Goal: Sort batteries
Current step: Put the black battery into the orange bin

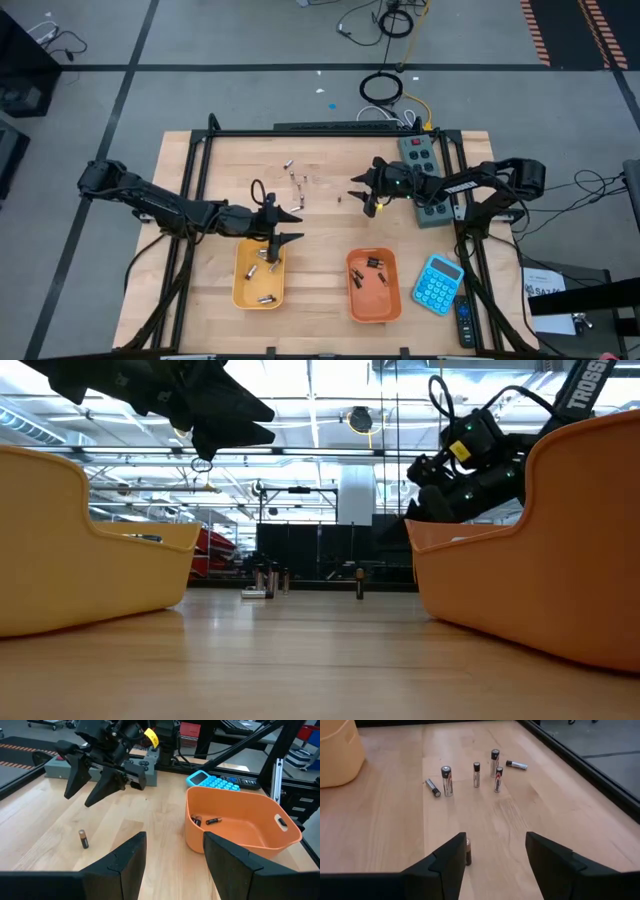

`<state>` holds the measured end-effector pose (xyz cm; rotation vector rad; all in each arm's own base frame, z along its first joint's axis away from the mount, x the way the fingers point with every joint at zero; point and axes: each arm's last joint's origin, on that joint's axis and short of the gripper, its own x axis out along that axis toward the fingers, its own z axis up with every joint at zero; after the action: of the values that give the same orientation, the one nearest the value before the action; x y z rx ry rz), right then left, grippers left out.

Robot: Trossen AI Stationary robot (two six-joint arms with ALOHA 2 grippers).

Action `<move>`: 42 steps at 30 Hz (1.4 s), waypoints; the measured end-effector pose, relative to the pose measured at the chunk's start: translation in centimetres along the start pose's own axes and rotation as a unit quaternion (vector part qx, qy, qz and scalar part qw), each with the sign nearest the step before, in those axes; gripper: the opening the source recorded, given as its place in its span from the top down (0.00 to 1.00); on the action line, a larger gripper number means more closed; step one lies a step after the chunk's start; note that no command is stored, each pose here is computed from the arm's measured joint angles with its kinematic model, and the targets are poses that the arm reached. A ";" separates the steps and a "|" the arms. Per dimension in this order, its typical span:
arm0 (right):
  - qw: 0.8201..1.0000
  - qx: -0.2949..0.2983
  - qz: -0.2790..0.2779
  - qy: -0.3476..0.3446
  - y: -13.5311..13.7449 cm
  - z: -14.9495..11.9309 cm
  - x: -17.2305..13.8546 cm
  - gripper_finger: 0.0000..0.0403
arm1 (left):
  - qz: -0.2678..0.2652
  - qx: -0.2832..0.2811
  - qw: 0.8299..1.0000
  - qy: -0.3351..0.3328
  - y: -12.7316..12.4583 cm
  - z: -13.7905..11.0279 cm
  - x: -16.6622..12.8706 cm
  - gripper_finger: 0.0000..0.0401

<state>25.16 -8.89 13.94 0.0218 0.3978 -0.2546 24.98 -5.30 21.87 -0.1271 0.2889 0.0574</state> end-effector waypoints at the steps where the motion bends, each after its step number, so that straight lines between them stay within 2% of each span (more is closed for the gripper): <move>1: 1.000 0.000 -0.001 -0.002 0.0 0.0 0.0 0.51 | 0.000 0.000 1.000 0.000 0.0 0.0 0.0 0.49; 9: 0.999 -0.008 0.001 -0.042 0.0 -0.5 1.2 0.51 | 0.000 0.000 1.000 0.000 0.0 0.0 0.0 0.49; 28: 0.999 0.001 0.012 -0.037 0.0 -0.7 1.3 0.51 | 0.002 0.002 1.000 0.007 0.0 -0.1 0.0 0.49; 34: 0.999 -0.018 0.010 -0.047 0.0 -0.8 1.6 0.51 | 0.002 0.002 1.000 0.007 0.0 -0.1 0.0 0.49; 42: 0.998 -0.020 0.010 -0.052 0.0 -2.1 2.6 0.51 | 0.001 0.002 1.000 0.007 0.0 -0.1 0.0 0.49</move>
<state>26.71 -9.35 10.97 -0.0266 0.2989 -0.2266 24.94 -5.29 21.74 -0.1223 0.3036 0.0588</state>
